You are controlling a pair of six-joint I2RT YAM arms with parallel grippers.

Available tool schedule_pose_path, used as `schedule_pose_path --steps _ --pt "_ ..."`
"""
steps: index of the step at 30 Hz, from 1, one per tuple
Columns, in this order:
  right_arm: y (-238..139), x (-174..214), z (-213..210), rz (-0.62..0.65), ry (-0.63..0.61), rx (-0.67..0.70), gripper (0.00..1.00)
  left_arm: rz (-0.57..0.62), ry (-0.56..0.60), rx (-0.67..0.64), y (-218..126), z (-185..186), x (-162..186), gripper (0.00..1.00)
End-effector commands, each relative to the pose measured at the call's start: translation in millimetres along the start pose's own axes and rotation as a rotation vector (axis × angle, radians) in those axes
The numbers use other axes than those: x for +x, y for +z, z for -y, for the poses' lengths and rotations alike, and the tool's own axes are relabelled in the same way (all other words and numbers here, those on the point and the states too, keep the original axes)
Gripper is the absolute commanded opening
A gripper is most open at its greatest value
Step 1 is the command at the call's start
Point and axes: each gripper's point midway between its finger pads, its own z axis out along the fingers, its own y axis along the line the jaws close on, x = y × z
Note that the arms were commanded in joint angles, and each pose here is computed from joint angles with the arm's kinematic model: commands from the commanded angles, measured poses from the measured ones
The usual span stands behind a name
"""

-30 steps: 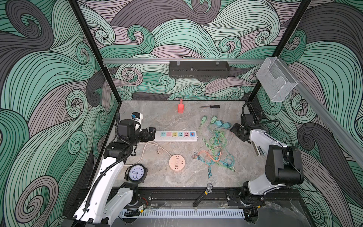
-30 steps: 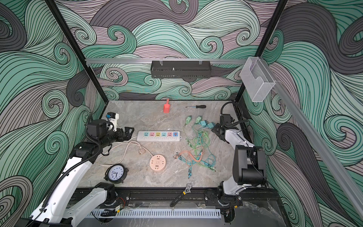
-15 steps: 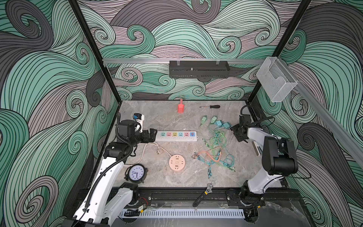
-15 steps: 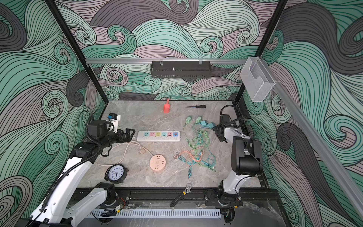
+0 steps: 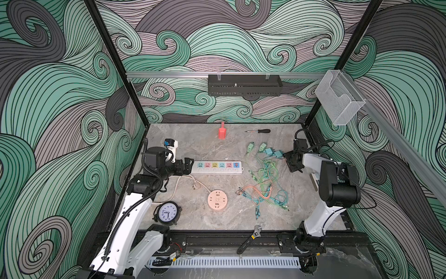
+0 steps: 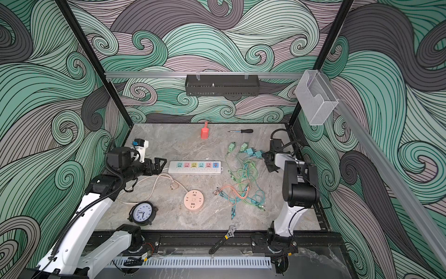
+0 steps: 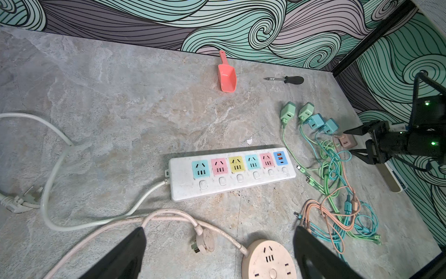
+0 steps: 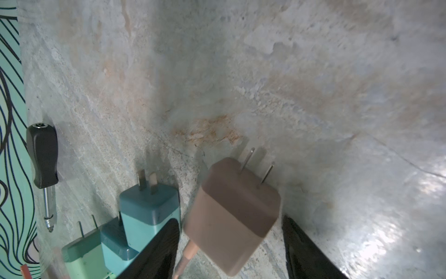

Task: Insert the plug
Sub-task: 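Close the right gripper on the pink charger plug and lift it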

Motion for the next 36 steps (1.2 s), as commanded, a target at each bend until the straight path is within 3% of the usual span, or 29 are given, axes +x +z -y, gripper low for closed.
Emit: schedule_pose_path --steps 1,21,26,36 --pt "0.9 -3.3 4.7 0.003 0.041 0.038 0.7 0.047 0.013 0.044 -9.6 12.4 -17.9 0.96" --pt "12.3 -1.7 21.6 -0.024 0.063 0.178 0.66 0.063 0.071 0.058 -26.5 20.7 -27.7 0.97" --pt "16.8 0.3 23.8 -0.035 0.044 0.19 0.56 0.07 0.075 0.063 -28.9 22.4 -29.2 0.97" --pt "19.2 2.3 22.7 -0.053 -0.021 0.184 0.48 0.078 0.083 0.064 -31.8 23.2 -30.4 0.96"
